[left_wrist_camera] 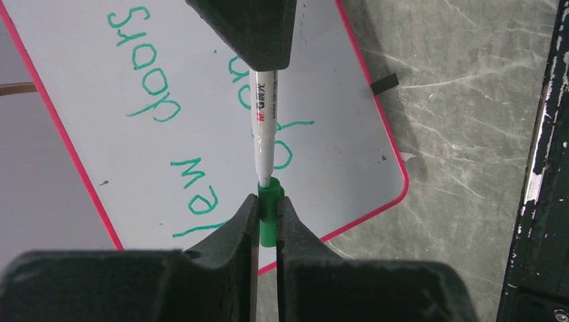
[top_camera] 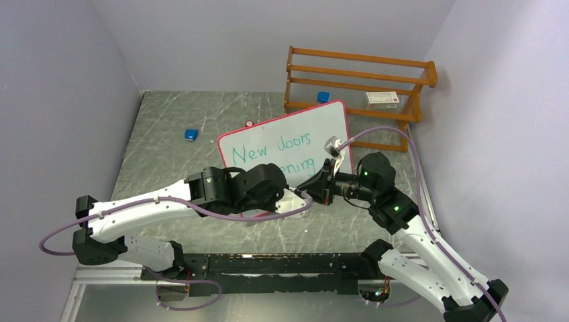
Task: Write a sentence on the whiteboard
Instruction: Close the whiteboard marker at the center of the board.
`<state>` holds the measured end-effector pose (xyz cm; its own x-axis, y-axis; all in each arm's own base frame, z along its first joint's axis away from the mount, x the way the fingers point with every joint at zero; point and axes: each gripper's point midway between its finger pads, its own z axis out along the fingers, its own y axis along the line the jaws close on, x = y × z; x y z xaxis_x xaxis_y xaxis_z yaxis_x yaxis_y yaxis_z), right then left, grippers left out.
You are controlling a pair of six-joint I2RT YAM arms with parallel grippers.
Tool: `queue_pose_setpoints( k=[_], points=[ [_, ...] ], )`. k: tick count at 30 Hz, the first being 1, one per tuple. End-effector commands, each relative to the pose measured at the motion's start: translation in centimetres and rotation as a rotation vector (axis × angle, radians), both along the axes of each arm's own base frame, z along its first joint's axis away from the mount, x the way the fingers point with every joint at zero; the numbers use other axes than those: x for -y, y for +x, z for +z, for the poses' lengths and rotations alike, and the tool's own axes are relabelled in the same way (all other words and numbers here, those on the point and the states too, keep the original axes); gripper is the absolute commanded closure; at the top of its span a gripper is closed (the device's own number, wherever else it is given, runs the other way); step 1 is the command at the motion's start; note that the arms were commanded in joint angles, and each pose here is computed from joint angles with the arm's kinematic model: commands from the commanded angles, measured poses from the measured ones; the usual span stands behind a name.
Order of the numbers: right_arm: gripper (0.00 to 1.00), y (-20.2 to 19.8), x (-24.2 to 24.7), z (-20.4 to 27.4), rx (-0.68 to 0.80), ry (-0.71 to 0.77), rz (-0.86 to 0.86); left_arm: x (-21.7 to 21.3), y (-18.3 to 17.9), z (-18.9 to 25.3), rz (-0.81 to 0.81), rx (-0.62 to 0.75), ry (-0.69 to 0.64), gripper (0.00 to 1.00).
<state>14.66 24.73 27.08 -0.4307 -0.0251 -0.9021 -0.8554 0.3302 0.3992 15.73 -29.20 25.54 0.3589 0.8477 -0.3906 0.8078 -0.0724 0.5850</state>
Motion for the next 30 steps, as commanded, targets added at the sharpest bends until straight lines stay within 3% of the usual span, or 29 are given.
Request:
queue_pose_setpoints(
  k=[1, 10, 22, 27, 30],
  points=[
    [1.00, -0.5, -0.4, 0.7, 0.019, 0.040, 0.037, 2.3, -0.1, 2.5, 0.000, 0.016, -0.114, 0.95],
    [1.00, -0.3, -0.4, 0.0, 0.004, 0.022, 0.026, 2.6, -0.9, 3.9, -0.048, 0.001, -0.180, 0.95],
    [1.00, 0.4, -1.4, -0.2, -0.020, 0.041, 0.049, 3.8, -1.9, 3.4, -0.109, 0.007, -0.083, 0.95],
    [1.00, 1.2, -1.4, -0.4, 0.011, 0.058, 0.011, 3.5, -1.3, 4.0, -0.071, 0.044, -0.094, 0.95],
    [1.00, 1.9, -1.2, -0.4, 0.046, 0.081, -0.029, 3.0, -0.7, 4.7, -0.023, 0.072, -0.127, 0.89]
  ],
)
